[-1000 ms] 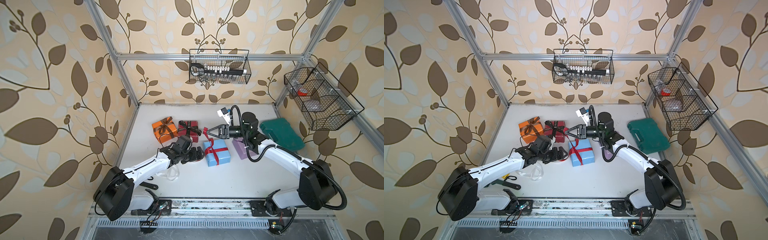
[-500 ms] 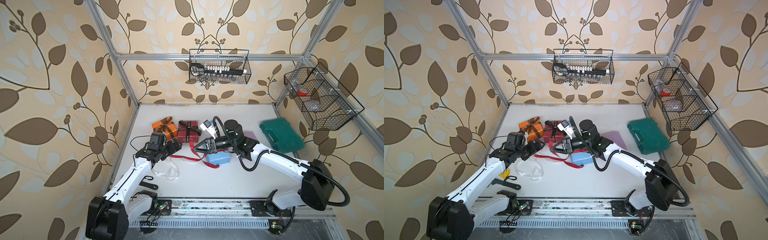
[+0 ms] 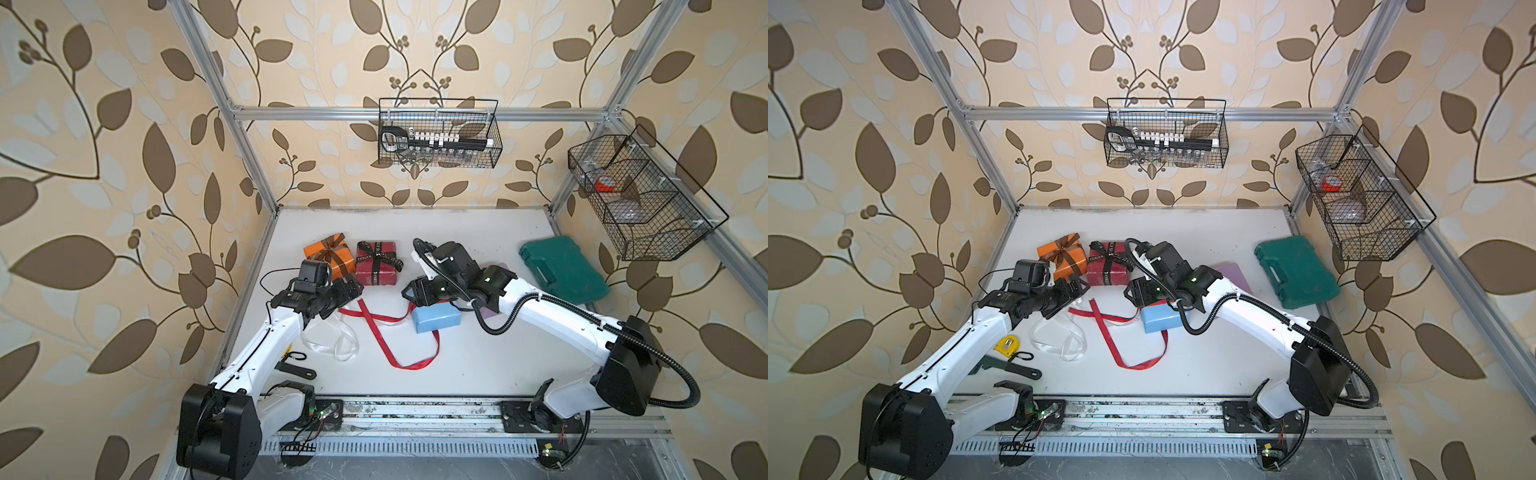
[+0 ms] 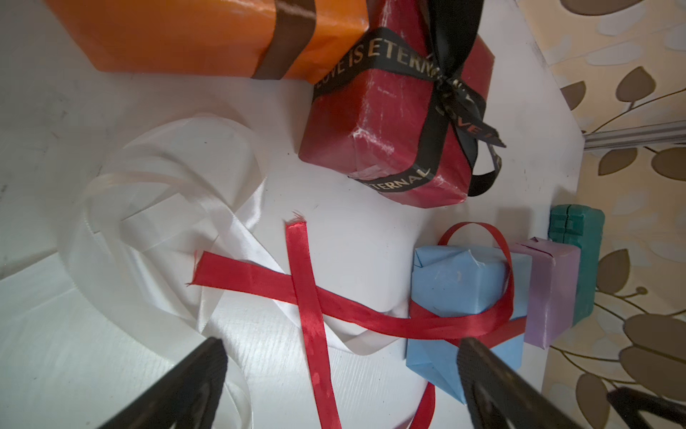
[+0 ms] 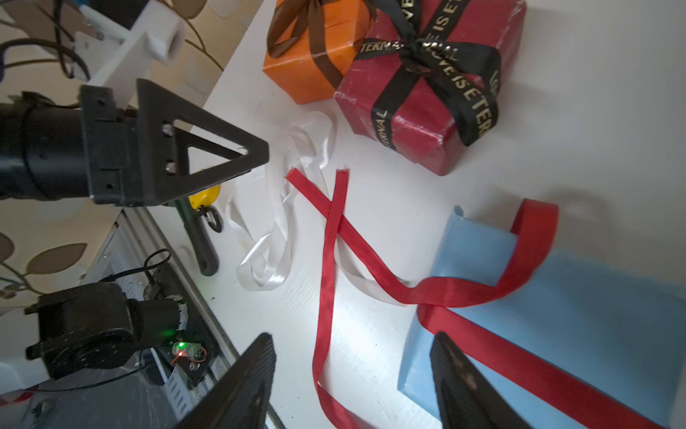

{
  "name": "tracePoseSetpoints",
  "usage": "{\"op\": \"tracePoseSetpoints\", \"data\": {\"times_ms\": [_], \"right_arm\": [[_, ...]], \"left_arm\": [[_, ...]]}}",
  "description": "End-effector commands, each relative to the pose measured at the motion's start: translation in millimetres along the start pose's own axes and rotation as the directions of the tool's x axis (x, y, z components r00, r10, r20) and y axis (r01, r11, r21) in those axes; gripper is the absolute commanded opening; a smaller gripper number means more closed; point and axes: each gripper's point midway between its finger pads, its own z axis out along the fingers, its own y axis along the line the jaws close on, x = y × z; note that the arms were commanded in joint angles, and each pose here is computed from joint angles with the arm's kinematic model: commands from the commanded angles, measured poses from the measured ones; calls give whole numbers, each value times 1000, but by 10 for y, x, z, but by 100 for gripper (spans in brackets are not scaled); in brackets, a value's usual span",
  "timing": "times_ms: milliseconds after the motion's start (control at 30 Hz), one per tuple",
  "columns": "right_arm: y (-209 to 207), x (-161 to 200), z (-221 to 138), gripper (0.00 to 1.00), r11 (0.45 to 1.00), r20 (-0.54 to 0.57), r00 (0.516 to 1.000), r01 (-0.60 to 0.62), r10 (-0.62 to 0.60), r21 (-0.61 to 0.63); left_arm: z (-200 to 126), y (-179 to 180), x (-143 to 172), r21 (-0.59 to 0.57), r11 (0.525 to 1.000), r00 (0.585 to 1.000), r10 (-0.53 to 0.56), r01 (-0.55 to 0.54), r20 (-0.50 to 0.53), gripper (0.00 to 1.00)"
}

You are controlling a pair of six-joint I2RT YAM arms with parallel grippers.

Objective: Untie the ribbon bows on the gift boxes
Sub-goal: Untie the ribbon from the gift box, then adjust the gift box at the center of the board.

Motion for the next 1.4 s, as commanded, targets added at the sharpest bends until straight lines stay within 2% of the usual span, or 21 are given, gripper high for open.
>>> {"op": "tracePoseSetpoints", "data": {"times_ms": [0,100,200,400,600,700,800,867,1033,1267,1367], "right_arm": [[-329,-2,-173,67,993,25,994,-106,105,44],[-542,172,-204,67,965,34,964,-263,263,-27],[-701,373,-255,67,930,39,930,-362,365,-55],[-771,744,-306,65,882,27,884,-463,467,-85],[-734,934,-200,63,774,1,793,-595,609,-217],[-770,958,-114,64,731,-29,759,-637,651,-245],[-833,925,-52,64,689,-65,726,-673,684,-270],[-877,872,-50,64,680,-58,721,-674,691,-288],[-1005,678,-90,65,696,21,725,-653,689,-297],[-1133,487,9,66,708,33,735,-640,678,-297],[-1326,458,-33,66,726,57,737,-644,673,-240]], "left_arm": [[-37,-422,-35,152,984,995,99,-97,-4,98],[28,-640,-14,194,969,987,159,-152,-20,97],[117,-905,-5,234,948,973,228,-215,-29,98],[380,-1496,79,352,888,939,337,-296,-63,98],[794,-1908,242,431,842,899,416,-324,-137,97],[993,-2043,383,451,829,874,449,-329,-187,97],[1164,-2052,467,452,832,862,454,-320,-226,97],[1224,-2026,496,452,836,859,450,-311,-243,97],[1291,-1914,604,450,846,852,439,-286,-285,97],[1205,-1742,795,435,869,848,402,-234,-346,96],[1137,-1620,854,411,884,853,380,-222,-357,96]]}}
